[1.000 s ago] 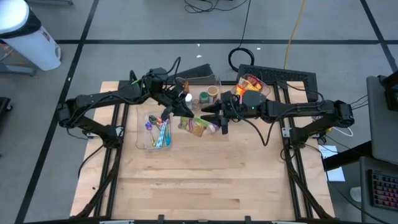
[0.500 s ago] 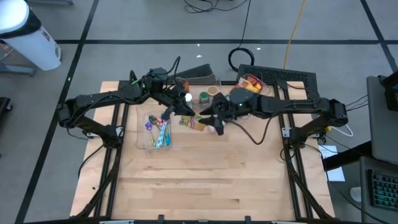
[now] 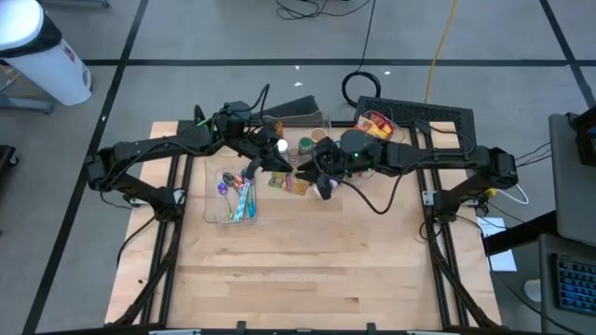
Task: Pick & Place Food Item
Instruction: Put the green noodle pack into the right transparent bin
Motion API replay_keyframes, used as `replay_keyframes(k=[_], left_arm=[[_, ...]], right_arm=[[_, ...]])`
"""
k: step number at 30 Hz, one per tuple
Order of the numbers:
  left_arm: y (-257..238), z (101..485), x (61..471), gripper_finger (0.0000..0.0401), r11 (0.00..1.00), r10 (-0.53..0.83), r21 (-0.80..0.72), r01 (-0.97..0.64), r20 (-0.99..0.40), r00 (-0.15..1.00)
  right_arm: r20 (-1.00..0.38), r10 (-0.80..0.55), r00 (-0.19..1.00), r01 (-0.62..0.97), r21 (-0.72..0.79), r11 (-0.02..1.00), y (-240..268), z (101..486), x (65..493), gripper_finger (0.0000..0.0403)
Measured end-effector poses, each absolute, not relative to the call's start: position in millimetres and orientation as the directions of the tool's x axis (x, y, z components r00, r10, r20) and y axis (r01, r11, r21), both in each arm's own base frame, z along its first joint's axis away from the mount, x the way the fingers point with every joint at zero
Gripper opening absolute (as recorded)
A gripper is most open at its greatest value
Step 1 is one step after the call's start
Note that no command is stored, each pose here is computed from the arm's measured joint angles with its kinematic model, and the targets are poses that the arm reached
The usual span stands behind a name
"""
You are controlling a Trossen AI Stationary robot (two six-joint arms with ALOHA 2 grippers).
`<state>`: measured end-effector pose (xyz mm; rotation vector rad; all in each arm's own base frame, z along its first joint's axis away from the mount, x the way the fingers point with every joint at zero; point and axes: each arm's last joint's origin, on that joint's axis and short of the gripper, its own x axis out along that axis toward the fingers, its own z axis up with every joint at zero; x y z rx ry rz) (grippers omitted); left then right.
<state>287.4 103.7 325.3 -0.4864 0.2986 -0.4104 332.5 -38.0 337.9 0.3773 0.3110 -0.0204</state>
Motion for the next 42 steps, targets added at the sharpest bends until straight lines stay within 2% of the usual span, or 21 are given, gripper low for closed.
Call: replay_keyframes(k=[6, 8, 14, 26, 34, 42], left_arm=[[103.7, 325.3, 287.4, 0.0000, 0.806, -0.447, -0.506, 0.308, -0.179, 0.876], [103.7, 325.7, 287.5, 0.0000, 0.807, -0.446, -0.503, 0.309, -0.176, 0.877], [105.0, 331.3, 289.2, 0.0002, 0.809, -0.417, -0.505, 0.299, -0.137, 0.898], [107.0, 345.8, 291.1, 0.0048, 0.824, -0.376, -0.467, 0.320, -0.028, 0.926], [111.2, 350.4, 290.1, 0.0127, 0.820, -0.343, -0.485, 0.304, 0.008, 0.939], [108.8, 351.8, 290.8, 0.0205, 0.819, -0.357, -0.473, 0.323, 0.019, 0.934]], right_arm=[[-0.303, 0.060, 0.951, 0.058, 0.368, 0.928, -38.5, 337.9, 332.2, 0.0022], [-0.304, 0.060, 0.951, 0.059, 0.366, 0.929, -38.8, 337.8, 332.2, 0.0006], [-0.280, 0.055, 0.958, 0.054, 0.367, 0.929, -39.1, 340.1, 332.9, 0.0001], [-0.271, 0.054, 0.961, 0.047, 0.354, 0.934, -39.0, 340.9, 333.1, 0.0000], [-0.307, 0.063, 0.950, 0.043, 0.327, 0.944, -36.4, 350.9, 314.9, 0.0000], [-0.384, 0.064, 0.921, 0.038, 0.253, 0.967, -31.2, 368.5, 273.5, 0.0000]])
